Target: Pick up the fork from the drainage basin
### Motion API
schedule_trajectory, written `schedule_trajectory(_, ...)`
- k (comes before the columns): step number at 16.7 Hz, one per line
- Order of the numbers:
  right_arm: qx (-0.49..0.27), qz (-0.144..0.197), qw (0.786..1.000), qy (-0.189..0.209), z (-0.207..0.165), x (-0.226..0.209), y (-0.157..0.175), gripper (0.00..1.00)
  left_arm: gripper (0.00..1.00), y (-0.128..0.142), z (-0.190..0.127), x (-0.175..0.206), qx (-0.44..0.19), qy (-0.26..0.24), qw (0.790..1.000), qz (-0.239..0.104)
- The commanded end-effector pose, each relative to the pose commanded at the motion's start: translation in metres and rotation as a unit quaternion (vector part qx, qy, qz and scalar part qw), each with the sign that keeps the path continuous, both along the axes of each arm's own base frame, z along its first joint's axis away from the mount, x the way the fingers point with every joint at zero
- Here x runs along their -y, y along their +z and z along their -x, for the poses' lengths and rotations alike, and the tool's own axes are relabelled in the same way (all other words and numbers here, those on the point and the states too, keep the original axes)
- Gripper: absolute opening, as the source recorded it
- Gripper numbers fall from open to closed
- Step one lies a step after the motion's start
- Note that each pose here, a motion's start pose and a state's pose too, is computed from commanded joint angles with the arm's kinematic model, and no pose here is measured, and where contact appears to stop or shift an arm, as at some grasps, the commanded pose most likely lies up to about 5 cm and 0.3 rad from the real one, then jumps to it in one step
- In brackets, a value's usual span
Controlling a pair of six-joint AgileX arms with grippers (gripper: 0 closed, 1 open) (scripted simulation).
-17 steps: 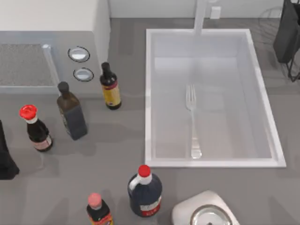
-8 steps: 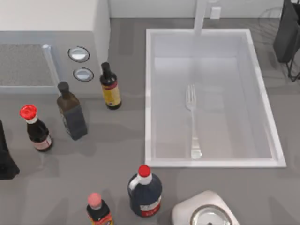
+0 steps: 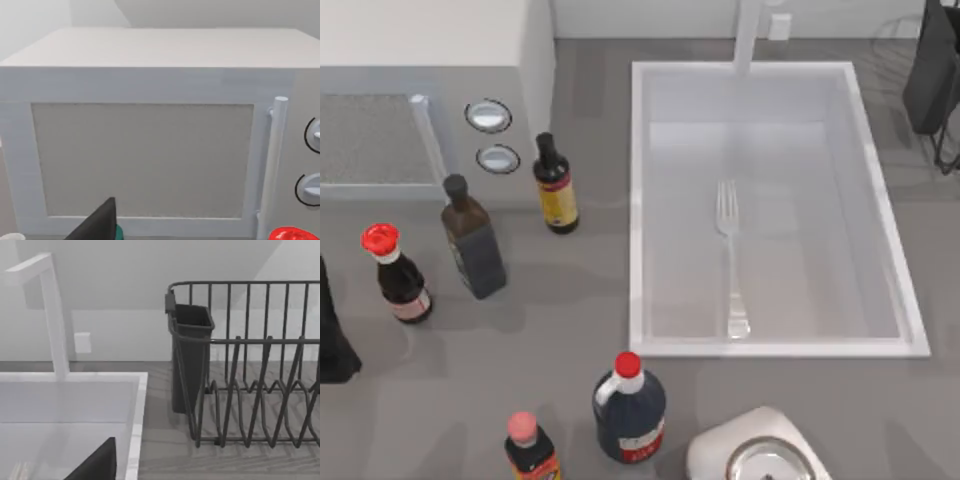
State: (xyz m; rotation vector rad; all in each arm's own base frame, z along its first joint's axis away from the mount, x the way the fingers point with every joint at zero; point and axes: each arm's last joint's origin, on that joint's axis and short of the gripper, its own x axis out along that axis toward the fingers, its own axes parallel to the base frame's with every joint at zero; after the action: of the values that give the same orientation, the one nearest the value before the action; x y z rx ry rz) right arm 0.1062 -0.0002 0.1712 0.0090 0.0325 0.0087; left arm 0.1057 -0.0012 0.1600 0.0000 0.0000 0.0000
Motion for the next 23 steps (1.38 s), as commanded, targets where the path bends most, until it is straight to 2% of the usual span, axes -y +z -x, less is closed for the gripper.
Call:
schedule_trajectory(3,-0.042,-0.011,0.999,0.011,-0.005,-0.003,0.029,1.0,1.0,0.0,0.0,0.0,0.0,0.0,1.0,0.0)
schedule_trajectory(7,-0.131,-0.03,0.991,0.029,-0.028,-0.011,0.084,1.0,1.0,0.0,0.0,0.0,0.0,0.0,1.0,0.0)
schedule_trajectory(10,-0.214,-0.044,0.975,0.042,-0.066,-0.023,0.127,1.0,1.0,0.0,0.0,0.0,0.0,0.0,1.0,0.0)
schedule_trajectory(14,-0.336,-0.055,0.939,0.053,-0.143,-0.052,0.164,1.0,1.0,0.0,0.0,0.0,0.0,0.0,1.0,0.0)
schedule_trajectory(18,-0.456,-0.053,0.887,0.051,-0.23,-0.097,0.16,1.0,1.0,0.0,0.0,0.0,0.0,0.0,1.0,0.0)
schedule_trajectory(23,-0.581,-0.035,0.812,0.034,-0.313,-0.161,0.102,1.0,1.0,0.0,0.0,0.0,0.0,0.0,1.0,0.0)
